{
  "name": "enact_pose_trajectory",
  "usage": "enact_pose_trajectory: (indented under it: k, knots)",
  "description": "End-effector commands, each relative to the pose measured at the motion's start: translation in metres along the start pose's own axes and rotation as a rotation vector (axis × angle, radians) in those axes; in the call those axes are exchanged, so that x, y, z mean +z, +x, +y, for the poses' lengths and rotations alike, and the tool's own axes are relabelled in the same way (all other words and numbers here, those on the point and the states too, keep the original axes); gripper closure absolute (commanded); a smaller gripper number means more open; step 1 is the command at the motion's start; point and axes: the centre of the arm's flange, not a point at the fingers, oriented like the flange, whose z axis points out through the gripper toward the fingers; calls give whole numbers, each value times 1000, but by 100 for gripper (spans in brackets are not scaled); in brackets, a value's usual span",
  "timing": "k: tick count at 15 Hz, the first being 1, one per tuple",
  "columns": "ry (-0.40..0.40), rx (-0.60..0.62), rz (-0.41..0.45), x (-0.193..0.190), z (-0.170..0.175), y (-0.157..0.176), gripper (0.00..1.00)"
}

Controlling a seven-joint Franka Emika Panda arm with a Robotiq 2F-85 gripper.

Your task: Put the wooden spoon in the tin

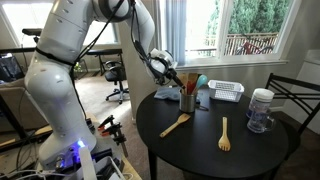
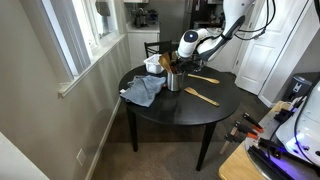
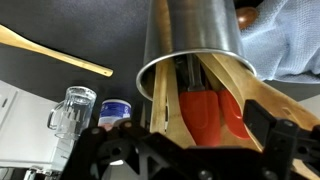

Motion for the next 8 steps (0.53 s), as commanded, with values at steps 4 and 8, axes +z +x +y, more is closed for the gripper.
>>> enact_pose_trajectory:
  k: [4, 8]
  knots:
    - [-27, -55, -63, -57, 11, 11, 0]
    - [-9, -55, -64, -46, 4, 8, 0]
